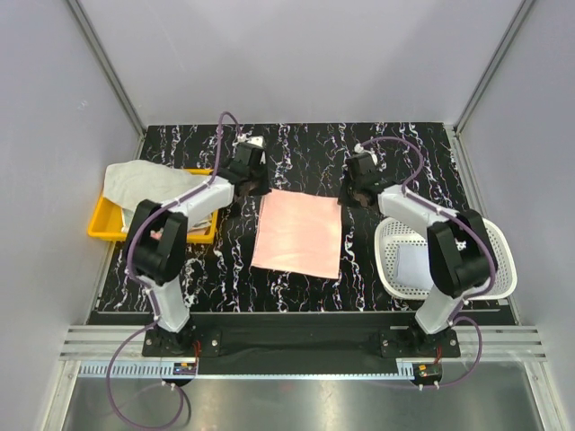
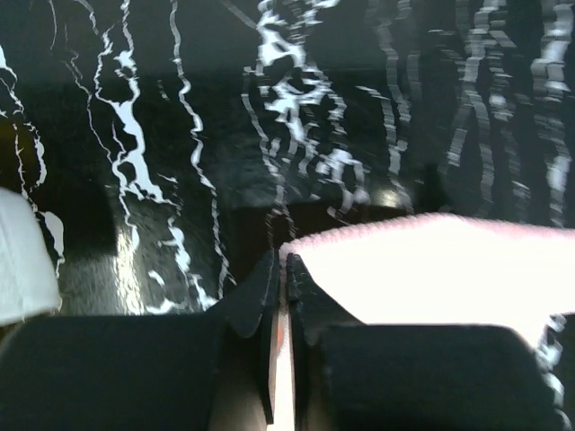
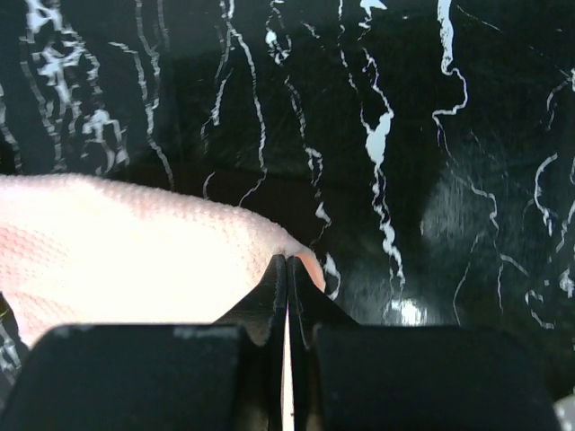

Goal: Fold and stack the towels
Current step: Fold the towel

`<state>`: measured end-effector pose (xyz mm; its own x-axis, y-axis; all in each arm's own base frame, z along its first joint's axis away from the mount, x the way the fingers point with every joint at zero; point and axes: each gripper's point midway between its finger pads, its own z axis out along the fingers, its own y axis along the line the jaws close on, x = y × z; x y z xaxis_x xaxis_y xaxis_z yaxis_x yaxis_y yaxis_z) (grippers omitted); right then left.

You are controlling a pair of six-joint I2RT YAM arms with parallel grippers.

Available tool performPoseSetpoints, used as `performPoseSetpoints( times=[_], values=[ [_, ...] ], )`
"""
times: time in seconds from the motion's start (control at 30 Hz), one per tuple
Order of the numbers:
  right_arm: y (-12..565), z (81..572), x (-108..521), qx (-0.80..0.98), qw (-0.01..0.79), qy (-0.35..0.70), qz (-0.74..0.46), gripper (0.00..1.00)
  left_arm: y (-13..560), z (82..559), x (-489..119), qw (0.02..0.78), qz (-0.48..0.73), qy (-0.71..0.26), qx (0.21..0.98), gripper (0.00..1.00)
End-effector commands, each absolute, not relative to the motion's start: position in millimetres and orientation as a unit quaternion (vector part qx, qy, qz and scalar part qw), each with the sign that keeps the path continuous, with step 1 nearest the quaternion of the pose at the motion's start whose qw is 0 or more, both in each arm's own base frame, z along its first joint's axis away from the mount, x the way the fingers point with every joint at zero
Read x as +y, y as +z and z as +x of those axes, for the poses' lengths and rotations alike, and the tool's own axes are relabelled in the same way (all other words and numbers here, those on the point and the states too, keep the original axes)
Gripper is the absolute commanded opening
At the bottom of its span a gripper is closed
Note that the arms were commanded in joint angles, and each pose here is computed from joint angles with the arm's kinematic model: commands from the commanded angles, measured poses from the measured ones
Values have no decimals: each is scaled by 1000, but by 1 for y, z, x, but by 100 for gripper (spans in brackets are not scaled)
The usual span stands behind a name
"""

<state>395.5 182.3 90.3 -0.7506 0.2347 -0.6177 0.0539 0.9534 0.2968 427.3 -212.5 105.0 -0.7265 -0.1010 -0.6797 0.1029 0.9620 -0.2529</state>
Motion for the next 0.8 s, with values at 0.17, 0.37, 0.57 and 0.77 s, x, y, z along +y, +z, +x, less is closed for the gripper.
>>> performPoseSetpoints(
  times=[0.17,0.37,0.57,0.77],
  values=[
    [72,441,179,926,354,106,73,0,76,454,-199,342,-7,-136,930,36],
    [60,445,176,929,346,101,80,0,110,453,-189,374,-18,-136,917,56],
    [68,446,176,927,353,102,80,0,113,412,-205,349,4,-176,920,34],
    [79,444,176,924,359,106,82,0,77,375,-220,301,30,-182,935,16]
  ],
)
